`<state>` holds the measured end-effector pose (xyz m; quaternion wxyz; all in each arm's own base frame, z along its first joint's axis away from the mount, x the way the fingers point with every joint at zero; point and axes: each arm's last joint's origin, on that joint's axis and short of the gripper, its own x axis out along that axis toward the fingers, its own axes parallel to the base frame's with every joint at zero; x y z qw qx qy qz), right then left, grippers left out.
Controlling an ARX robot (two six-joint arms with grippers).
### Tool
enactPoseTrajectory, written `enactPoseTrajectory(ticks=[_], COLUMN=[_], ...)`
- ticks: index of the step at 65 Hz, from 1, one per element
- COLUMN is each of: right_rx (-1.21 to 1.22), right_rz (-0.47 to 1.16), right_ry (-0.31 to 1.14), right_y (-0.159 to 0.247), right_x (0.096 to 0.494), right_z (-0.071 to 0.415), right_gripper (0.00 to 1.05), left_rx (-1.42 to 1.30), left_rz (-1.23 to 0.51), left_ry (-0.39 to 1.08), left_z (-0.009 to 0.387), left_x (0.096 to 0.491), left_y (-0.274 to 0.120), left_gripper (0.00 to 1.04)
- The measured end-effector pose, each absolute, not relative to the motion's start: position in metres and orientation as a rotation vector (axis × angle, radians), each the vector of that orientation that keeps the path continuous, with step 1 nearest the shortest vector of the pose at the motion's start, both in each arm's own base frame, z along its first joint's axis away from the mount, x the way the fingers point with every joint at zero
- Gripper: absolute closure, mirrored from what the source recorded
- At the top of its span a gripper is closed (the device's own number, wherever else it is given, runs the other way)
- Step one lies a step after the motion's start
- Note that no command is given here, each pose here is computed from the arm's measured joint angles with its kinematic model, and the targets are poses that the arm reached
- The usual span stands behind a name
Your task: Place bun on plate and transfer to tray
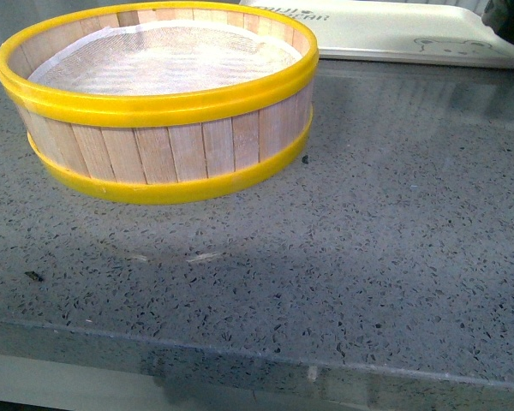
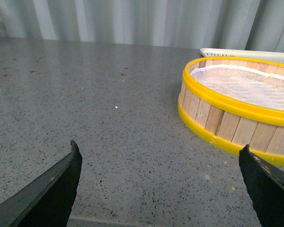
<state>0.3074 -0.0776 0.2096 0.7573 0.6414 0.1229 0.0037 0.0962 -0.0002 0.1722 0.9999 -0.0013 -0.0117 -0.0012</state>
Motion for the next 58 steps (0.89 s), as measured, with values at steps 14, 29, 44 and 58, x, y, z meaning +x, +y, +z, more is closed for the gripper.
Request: enactPoseTrajectory(ticks=[14,29,44,58], right_rx=[1.372,1.311,1.252,1.222], right_rz=[-0.045,-0.027,-0.015,-0.042], right_ry=[0.290,0.325,0.369,0.400], right_y=[-0.089,-0.084,-0.071,-0.071], right_x=[0.378,0.428,0.455,0.482], right_z=[0.233,0.245,0.244,0.236], right_gripper=[1.02,1.02,1.02,1.02], left_rx=[-0.003,-0.003,-0.003,-0.003], left_rz=[-0.002,-0.002,-0.002,-0.002], left_ry=[-0.023,-0.023,-0.023,-0.023], left_z=[0.172,0.172,0.172,0.172], left_x=[0.096,0.096,0.096,0.096], left_y=[0.000,0.000,0.000,0.000], left_gripper=[0.07,0.07,0.07,0.07])
